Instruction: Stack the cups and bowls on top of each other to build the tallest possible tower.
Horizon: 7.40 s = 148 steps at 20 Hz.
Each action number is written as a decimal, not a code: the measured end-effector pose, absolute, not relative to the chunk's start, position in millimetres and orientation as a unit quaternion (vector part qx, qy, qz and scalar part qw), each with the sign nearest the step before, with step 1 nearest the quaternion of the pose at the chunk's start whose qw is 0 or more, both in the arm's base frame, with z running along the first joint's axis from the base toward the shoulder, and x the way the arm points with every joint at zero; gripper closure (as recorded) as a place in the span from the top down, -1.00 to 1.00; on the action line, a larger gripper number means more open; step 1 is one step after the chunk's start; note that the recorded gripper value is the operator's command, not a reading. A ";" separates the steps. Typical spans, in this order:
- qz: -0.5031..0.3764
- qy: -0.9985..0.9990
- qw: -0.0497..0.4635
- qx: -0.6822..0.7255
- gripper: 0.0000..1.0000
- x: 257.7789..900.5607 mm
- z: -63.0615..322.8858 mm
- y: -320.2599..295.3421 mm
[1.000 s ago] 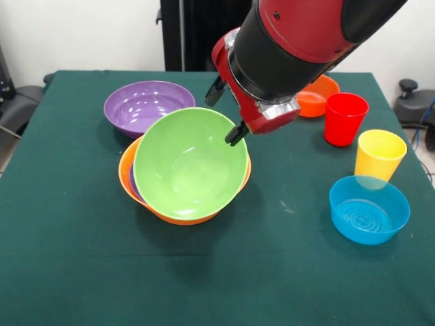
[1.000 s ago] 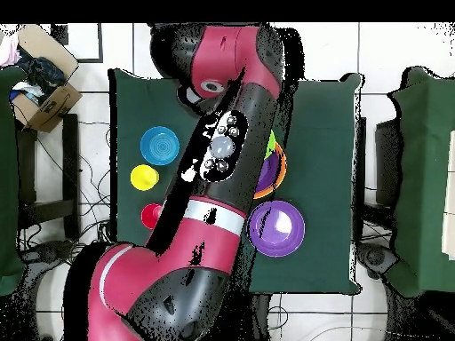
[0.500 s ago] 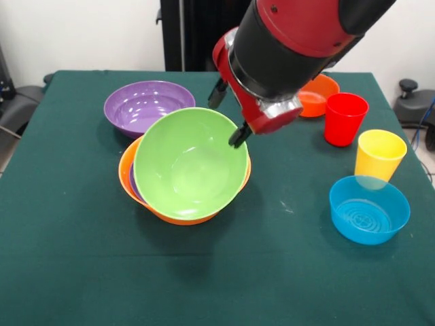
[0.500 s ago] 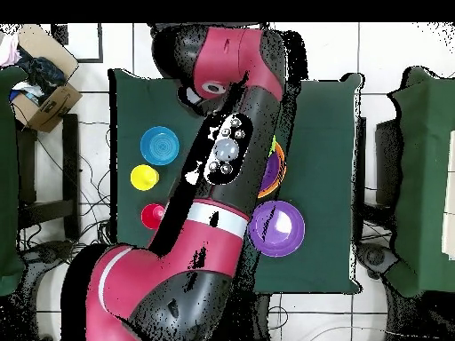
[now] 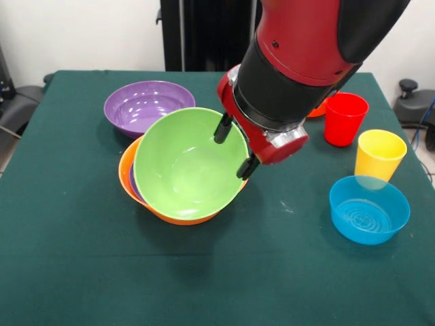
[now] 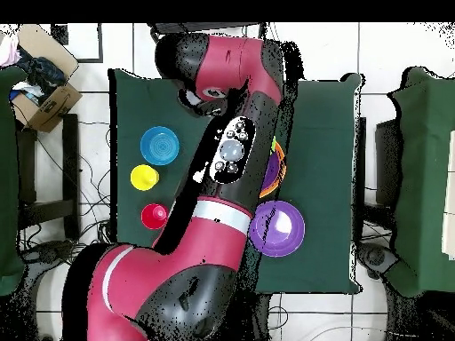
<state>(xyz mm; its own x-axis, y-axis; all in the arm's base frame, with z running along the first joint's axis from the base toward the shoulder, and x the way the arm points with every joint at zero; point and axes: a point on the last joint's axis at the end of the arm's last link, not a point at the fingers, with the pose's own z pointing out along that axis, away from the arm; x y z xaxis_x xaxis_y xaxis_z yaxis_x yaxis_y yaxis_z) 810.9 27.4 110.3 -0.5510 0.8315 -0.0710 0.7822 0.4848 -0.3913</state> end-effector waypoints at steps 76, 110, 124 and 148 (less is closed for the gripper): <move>0.134 -0.864 0.093 -0.477 -1.00 790.9 51.2 42.8; 0.174 -0.863 0.087 -0.466 -1.00 792.1 106.5 46.2; 0.172 -0.863 0.081 -0.468 -1.00 791.6 113.8 45.8; 0.182 -0.837 0.118 -0.503 -1.00 741.9 102.0 13.7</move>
